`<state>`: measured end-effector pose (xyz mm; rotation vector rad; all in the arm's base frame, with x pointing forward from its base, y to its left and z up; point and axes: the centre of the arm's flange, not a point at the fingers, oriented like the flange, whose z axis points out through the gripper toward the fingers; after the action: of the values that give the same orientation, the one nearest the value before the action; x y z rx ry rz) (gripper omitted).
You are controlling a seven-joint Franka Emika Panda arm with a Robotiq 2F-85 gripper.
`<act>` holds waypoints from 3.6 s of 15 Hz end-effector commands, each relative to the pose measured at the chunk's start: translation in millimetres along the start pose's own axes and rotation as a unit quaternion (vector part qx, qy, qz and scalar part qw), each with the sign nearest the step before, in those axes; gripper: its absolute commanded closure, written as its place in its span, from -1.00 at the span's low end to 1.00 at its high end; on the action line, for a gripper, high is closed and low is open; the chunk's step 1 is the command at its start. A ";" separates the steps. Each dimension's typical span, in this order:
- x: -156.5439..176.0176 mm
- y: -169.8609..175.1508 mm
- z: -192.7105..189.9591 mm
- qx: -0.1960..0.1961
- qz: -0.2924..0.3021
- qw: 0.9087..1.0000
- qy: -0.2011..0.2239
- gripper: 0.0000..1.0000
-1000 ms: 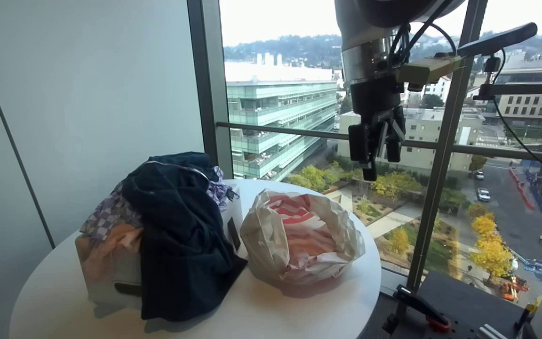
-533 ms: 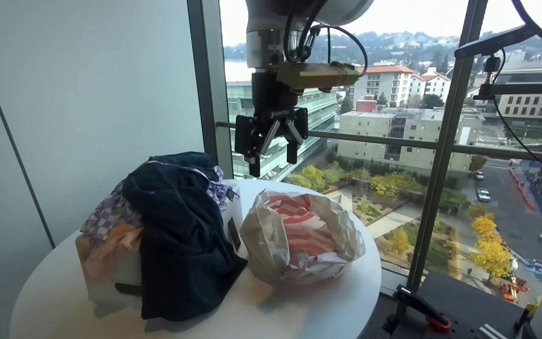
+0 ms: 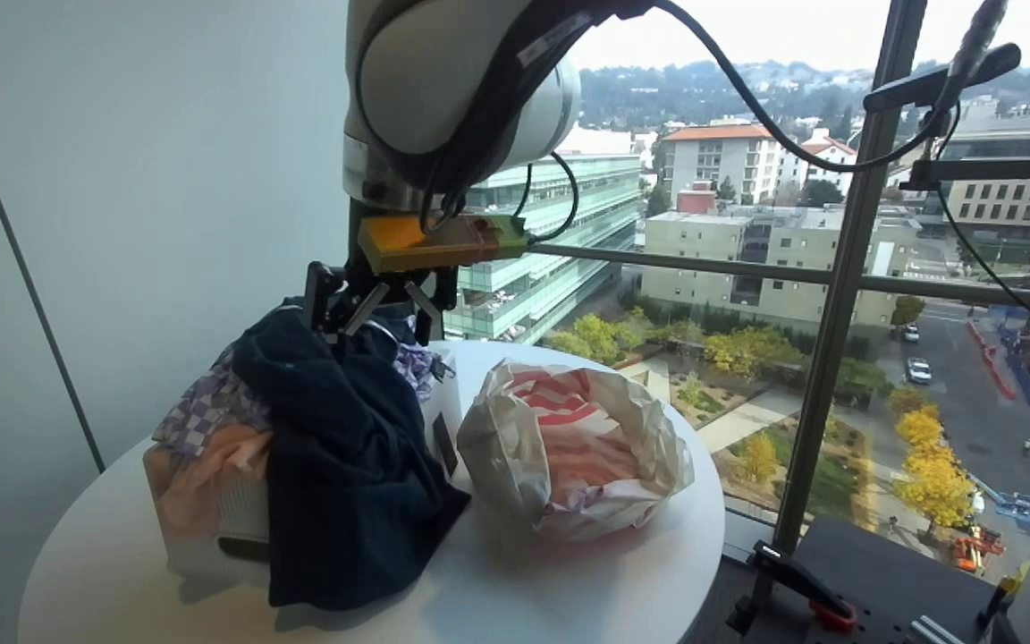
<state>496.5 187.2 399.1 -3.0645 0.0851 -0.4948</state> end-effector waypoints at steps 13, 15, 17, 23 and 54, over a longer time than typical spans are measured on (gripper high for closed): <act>61.6 -43.2 71.6 -0.020 0.008 0.999 0.038 -0.48; 57.1 -45.2 72.8 -0.022 0.006 0.999 0.035 -0.17; 51.2 -45.3 69.6 -0.026 0.003 0.999 0.032 0.16; 42.6 -35.5 63.6 -0.037 0.009 0.999 0.014 0.73; 34.9 -52.9 70.8 -0.037 -0.039 0.996 0.064 -0.98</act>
<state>546.9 227.4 342.4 -3.1756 -0.0425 -0.7160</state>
